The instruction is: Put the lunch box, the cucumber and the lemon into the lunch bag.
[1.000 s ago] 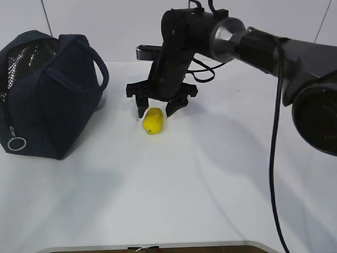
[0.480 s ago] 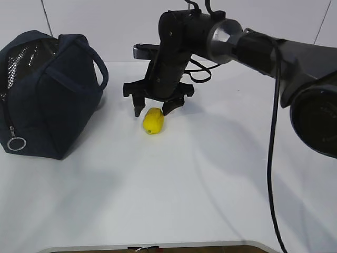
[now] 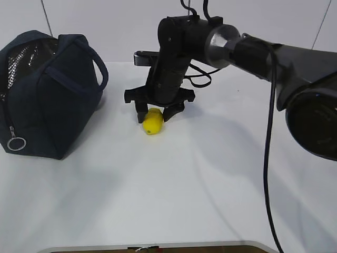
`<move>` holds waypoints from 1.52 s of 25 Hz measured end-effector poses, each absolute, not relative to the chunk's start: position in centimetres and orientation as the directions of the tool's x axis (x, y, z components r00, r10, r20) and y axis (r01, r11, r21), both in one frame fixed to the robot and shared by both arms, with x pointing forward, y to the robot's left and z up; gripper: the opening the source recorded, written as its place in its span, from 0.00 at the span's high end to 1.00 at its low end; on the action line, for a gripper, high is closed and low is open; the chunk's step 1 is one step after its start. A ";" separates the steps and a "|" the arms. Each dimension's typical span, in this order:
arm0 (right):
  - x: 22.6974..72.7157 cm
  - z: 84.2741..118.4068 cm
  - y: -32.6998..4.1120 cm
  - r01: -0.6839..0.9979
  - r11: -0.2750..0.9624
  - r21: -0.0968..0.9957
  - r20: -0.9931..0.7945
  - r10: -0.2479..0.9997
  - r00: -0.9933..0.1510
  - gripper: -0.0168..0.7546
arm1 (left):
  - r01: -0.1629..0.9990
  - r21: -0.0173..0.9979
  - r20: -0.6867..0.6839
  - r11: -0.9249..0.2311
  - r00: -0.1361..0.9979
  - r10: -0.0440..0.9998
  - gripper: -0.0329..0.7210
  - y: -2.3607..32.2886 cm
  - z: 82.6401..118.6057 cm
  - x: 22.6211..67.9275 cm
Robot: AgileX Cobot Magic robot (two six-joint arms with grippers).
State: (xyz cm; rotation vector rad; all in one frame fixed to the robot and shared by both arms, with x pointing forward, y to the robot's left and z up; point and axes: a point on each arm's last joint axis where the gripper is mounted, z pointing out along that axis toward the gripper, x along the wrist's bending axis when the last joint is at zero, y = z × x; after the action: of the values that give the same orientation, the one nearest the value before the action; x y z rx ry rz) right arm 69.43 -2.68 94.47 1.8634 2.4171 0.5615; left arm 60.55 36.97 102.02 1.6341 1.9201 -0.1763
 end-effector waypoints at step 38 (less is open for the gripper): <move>67.4 109.6 1.3 0.828 0.114 0.549 0.656 0.556 -0.511 0.53 | 0.927 0.308 -0.689 0.213 0.062 0.722 0.97 35.2 103.3 60.7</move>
State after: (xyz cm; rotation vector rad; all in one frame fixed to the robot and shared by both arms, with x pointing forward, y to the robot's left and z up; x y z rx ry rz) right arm 67.36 1.33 109.58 1.6402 2.5403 1.6259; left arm 60.70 35.23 103.33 1.5564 1.7055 -0.3306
